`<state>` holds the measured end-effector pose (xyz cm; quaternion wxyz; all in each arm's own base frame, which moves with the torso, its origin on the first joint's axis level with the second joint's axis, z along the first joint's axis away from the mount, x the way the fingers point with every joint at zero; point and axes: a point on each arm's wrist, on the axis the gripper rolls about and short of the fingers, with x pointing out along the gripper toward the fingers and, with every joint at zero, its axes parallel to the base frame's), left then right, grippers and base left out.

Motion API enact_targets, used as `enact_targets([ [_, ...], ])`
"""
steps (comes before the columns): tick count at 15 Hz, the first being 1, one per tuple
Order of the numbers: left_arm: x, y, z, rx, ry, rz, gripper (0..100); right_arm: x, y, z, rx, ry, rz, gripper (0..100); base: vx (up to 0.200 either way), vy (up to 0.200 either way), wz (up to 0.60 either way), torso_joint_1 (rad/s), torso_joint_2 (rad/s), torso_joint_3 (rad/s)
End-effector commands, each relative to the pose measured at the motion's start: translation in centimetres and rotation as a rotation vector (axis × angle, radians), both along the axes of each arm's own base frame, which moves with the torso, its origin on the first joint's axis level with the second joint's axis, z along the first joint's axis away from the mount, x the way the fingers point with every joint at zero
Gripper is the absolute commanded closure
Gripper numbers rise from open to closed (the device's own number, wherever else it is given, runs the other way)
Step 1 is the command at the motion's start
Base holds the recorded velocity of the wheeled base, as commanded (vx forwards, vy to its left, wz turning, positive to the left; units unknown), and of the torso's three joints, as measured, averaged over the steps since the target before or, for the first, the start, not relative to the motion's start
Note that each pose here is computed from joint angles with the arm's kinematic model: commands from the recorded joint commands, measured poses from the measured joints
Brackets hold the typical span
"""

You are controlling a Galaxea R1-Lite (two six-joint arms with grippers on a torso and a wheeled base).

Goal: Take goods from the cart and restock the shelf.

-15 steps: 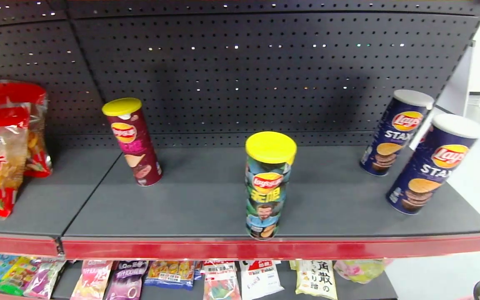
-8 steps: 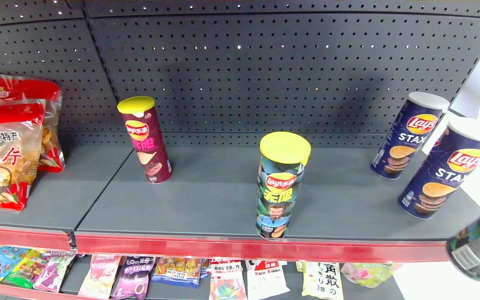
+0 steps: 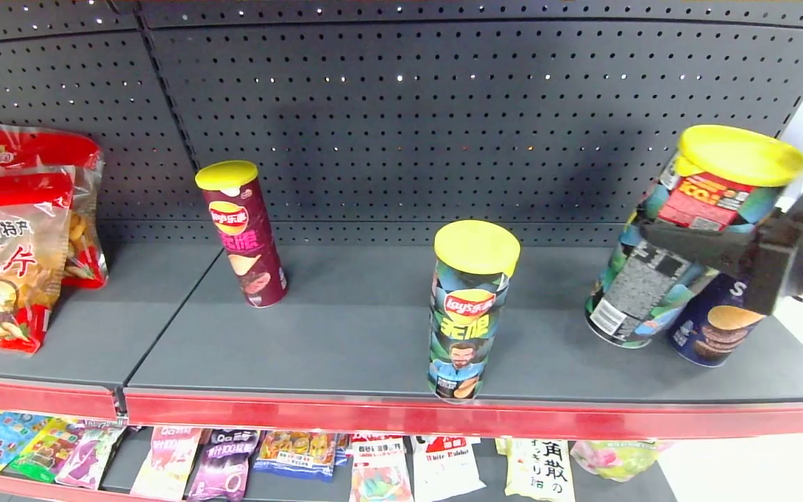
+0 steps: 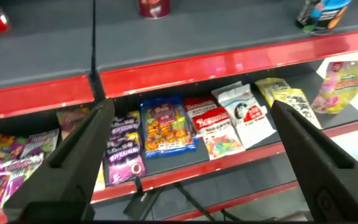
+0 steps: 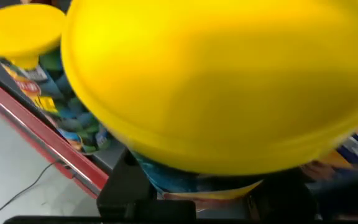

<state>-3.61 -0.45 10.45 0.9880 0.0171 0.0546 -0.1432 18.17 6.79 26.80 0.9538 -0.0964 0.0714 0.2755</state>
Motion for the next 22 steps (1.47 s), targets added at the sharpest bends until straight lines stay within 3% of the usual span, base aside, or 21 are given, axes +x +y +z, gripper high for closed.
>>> enact_targets([
  [1, 0.1, 0.0, 0.0, 0.001, 0.006, 0.004, 0, 4.7, 2.4, -0.9, -0.014, 0.060, 0.050, 100, 0.000, 0.000, 0.00, 0.000, 0.00, 0.000],
  [8, 0.1, 0.0, -0.2, 0.003, 0.009, 0.024, 0, 10.1, 5.6, -3.1, -0.017, 0.116, 0.139, 100, 0.000, 0.000, 0.00, 0.000, 0.00, 0.000],
  [11, 0.1, 0.1, -0.2, 0.004, 0.009, 0.033, 0, 12.2, 6.5, -4.3, 0.004, 0.090, 0.133, 100, 0.000, 0.000, 0.00, 0.000, 0.00, 0.000],
  [22, 0.2, 0.1, -0.6, 0.006, 0.022, 0.036, 0, 13.9, 9.9, -4.8, 0.030, 0.103, 0.194, 100, 0.000, 0.000, 0.00, 0.000, 0.00, 0.000],
])
